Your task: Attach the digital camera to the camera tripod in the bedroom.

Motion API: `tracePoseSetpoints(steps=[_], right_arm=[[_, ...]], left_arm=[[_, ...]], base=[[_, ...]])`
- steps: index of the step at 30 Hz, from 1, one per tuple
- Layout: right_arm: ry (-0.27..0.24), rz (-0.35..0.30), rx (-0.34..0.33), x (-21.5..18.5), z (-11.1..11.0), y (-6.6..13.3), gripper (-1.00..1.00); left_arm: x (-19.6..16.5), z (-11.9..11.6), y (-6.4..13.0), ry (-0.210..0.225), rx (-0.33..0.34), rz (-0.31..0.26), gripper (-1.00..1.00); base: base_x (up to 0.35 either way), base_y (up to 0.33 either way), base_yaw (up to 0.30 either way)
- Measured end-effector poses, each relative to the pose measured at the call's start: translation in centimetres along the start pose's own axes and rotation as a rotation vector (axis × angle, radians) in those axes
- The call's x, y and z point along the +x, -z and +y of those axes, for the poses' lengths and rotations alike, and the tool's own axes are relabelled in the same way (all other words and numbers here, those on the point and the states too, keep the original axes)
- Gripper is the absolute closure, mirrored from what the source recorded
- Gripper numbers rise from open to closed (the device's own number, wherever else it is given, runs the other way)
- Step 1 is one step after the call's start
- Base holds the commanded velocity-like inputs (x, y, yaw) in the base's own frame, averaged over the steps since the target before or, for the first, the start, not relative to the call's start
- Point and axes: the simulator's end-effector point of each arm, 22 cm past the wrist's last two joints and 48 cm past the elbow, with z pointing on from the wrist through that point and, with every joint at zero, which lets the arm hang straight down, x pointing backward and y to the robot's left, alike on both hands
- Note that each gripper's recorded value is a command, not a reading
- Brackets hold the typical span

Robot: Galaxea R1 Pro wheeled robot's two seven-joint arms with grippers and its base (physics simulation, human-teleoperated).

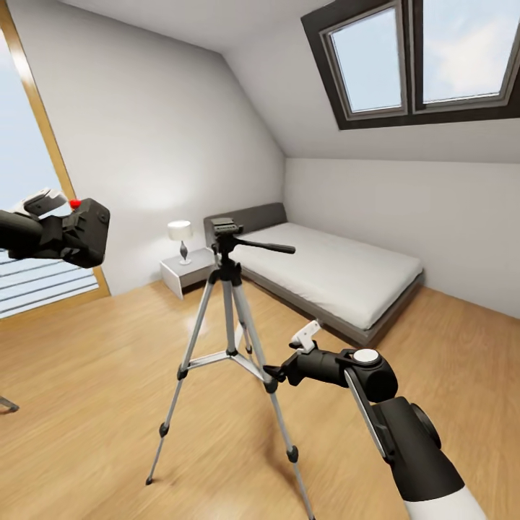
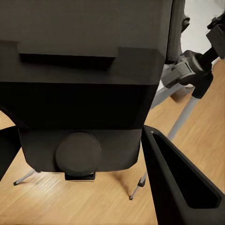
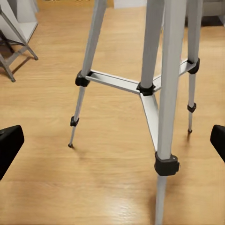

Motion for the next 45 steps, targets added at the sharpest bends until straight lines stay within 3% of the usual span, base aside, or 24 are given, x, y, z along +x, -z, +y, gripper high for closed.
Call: tracePoseSetpoints(steps=[7,22,30,45], right_arm=[[0.002,0.0,0.0,0.0,0.1,-0.1,-1.0],[-0.002,0.01,-0.005,0.5,0.1,-0.4,-1.0],[-0.015,0.04,-0.018,2.6,-0.2,-1.8,-1.0],[-0.014,0.04,0.021,2.8,-1.1,-1.9,-1.0]], left_arm=[[-0.5,-0.4,0.4,0.0,0.012,-0.014,1.0],[-1.2,-0.7,0.8,0.001,0.023,-0.031,1.0],[-1.8,-2.4,0.7,-0.011,0.053,-0.043,1.0],[-2.1,-4.0,0.5,-0.028,0.08,-0.044,1.0]], base=[[0.25,0.01,0.003],[0.034,0.003,0.0],[0.002,0.0,0.0],[0.0,0.0,0.0]])
